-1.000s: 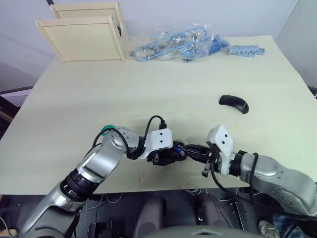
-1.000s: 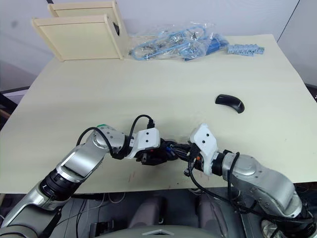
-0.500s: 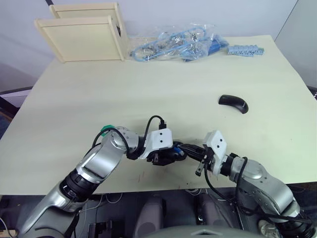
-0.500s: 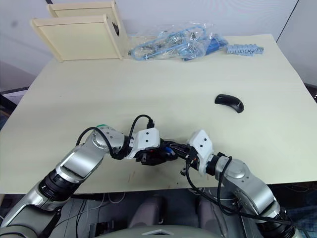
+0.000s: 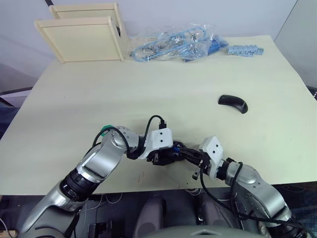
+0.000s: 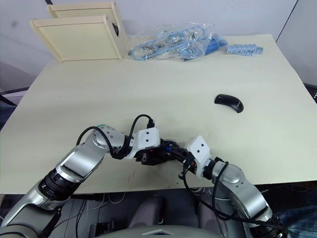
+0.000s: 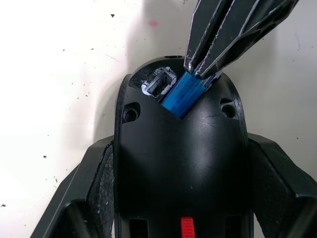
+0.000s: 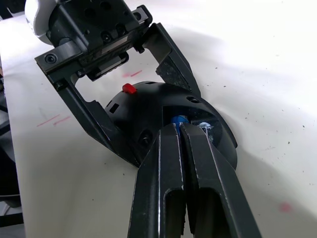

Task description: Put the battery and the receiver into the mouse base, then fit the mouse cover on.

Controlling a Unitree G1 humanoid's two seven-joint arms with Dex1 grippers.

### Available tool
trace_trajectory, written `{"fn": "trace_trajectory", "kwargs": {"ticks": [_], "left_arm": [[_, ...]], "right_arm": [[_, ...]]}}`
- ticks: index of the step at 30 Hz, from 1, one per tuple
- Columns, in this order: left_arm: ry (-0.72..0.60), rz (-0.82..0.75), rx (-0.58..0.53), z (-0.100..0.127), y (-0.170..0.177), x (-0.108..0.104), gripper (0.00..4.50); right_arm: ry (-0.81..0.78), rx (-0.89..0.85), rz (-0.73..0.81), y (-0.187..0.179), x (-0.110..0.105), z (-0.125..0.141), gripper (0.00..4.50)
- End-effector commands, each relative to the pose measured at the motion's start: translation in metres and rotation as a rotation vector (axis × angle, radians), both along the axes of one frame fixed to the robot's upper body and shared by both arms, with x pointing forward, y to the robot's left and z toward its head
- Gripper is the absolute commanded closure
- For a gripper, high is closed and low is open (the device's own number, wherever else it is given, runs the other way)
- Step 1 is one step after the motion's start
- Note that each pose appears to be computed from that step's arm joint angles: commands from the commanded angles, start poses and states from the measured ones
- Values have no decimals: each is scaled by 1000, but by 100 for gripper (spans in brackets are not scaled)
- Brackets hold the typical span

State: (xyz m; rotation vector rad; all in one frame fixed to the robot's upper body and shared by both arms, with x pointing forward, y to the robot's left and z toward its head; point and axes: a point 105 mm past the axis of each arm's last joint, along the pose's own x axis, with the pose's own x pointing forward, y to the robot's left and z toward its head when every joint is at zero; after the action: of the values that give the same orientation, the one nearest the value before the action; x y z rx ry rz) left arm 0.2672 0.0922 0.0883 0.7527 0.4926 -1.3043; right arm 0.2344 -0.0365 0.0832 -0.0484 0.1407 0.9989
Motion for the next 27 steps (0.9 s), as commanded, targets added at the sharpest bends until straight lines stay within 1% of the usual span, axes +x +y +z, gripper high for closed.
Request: {"fn": "trace_trajectory", "kwargs": {"ticks": [1,5,8,10,15,17,22,24,25,27], "left_arm": [[50,-9,32,-12,2,-8,155],[49,-8,33,-12,2,-8,155],[47,-6,33,-12,2,-7,155],[47,-4,34,-12,2,-7,155],[48,-3,34,-13,1,-6,155],[49,-2,35,-13,0,-6,155],[51,-1,37,-14,1,-5,155],[54,1,40,-16,1,-6,155],[55,2,41,-16,2,-6,155],[55,4,43,-17,3,-5,155]], "right_arm": [[30,-29,3,0,-2,-14,442],[60,-62,29,2,-5,-23,442],[145,-166,54,0,-8,-47,442],[190,-222,65,-2,-11,-58,442],[300,-280,49,-8,-14,-77,442],[311,-285,42,-9,-13,-78,442],[204,-145,64,-3,-5,-43,442],[97,-42,102,-8,-3,-3,442],[53,-18,121,-11,-4,11,442],[17,-2,121,-19,-4,26,442]]}}
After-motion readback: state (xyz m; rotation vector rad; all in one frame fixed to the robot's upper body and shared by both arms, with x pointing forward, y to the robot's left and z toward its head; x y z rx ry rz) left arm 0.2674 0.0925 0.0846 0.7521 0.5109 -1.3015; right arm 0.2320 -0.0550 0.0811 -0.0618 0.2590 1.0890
